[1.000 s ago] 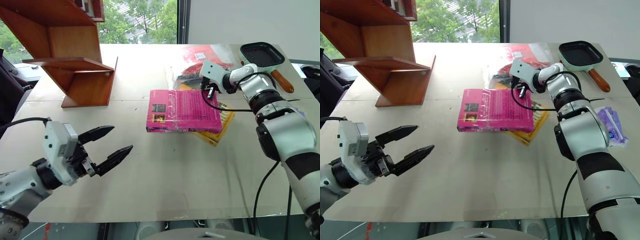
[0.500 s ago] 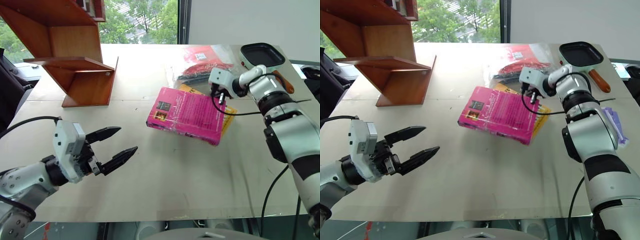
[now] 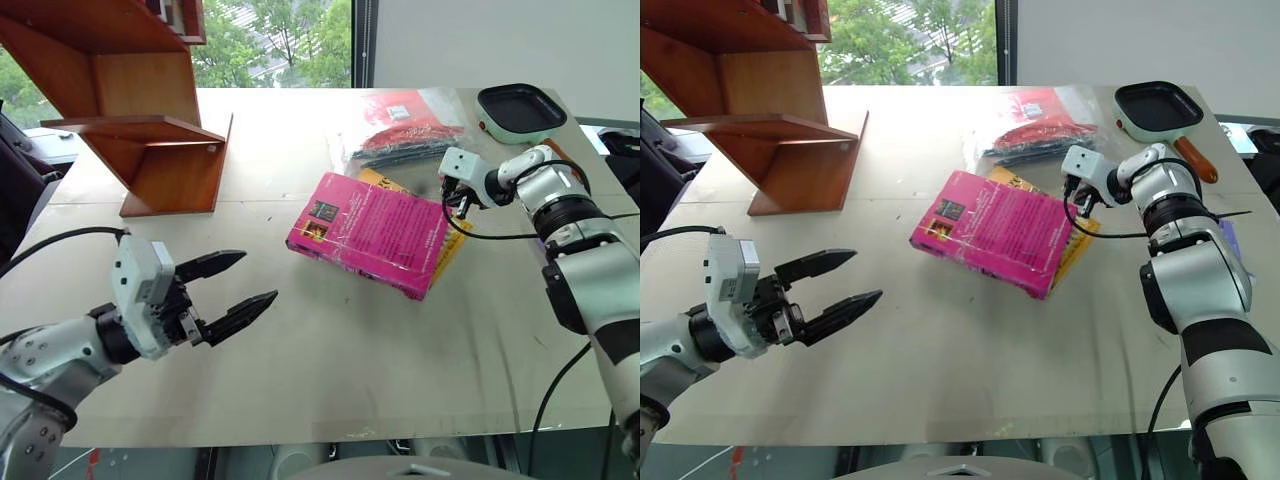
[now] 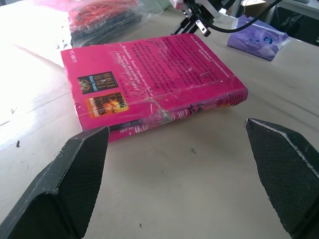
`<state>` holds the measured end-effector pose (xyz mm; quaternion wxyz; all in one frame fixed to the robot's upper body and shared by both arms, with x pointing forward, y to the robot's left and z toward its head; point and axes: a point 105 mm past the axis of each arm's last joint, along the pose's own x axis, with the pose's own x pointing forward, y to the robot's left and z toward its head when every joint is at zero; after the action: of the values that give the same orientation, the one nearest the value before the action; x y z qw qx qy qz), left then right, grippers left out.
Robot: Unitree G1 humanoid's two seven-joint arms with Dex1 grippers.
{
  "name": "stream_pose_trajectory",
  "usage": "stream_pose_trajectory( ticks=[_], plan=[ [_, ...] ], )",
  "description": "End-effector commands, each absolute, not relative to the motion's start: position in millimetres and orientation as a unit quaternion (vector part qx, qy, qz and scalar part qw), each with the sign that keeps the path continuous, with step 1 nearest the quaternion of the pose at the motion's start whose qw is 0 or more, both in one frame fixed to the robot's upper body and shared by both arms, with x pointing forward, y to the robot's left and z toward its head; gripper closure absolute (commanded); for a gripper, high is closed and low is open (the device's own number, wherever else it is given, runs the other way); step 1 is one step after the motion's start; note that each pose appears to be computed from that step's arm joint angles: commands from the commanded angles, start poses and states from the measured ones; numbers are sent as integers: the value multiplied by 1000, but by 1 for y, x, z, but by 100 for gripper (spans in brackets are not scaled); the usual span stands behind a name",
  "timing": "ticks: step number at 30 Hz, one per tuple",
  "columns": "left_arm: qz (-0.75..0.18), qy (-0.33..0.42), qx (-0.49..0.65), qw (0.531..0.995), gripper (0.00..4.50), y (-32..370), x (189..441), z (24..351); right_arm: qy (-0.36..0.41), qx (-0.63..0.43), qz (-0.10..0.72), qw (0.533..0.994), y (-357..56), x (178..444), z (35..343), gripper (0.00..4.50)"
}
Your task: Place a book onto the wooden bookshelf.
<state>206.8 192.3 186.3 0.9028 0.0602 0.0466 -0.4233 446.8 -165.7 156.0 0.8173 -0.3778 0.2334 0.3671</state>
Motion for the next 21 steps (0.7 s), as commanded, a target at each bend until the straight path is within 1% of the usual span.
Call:
stream_pose_trajectory(
  ticks=[1, 4, 5, 6, 8, 9, 10, 11, 12, 13, 15, 17, 19, 21],
  plan=[
    [-430, 40, 70, 899, 0, 189, 205, 190, 159, -352, 338, 858, -167, 457, 197, 446],
    [-432, 41, 64, 899, 0, 188, 204, 188, 117, -307, 357, 875, -169, 453, 213, 446],
    [-433, 42, 60, 898, 0, 186, 203, 188, 104, -292, 379, 872, -170, 448, 216, 446],
    [-435, 44, 55, 898, 0, 185, 201, 186, 92, -272, 396, 872, -172, 444, 219, 423],
    [-441, 48, 42, 895, 0, 178, 199, 182, 74, -219, 404, 885, -190, 434, 222, 375],
    [-445, 50, 37, 893, 0, 174, 198, 181, 65, -192, 409, 890, -200, 428, 224, 315],
    [-447, 51, 34, 892, 0, 172, 197, 180, 58, -176, 414, 891, -206, 423, 224, 287],
    [-450, 51, 30, 891, 0, 169, 196, 180, 51, -165, 419, 891, -210, 418, 225, 272],
    [-459, 55, 14, 887, 0, 163, 194, 179, 54, -148, 432, 888, -218, 405, 221, 203],
    [-466, 65, -6, 882, 0, 157, 191, 176, 57, -142, 449, 880, -226, 389, 215, 177],
    [-476, 75, -36, 875, 0, 147, 188, 171, 68, -140, 478, 864, -233, 358, 204, 88],
    [-466, 92, -101, 874, 0, 133, 187, 162, 59, -105, 483, 868, -236, 327, 195, 6],
    [-407, 99, -167, 892, 0, 127, 202, 149, 37, -86, 474, 876, -237, 300, 188, 6],
    [-347, 116, -212, 906, 0, 126, 214, 136, 33, -75, 476, 876, -235, 283, 184, 6]
  ],
)
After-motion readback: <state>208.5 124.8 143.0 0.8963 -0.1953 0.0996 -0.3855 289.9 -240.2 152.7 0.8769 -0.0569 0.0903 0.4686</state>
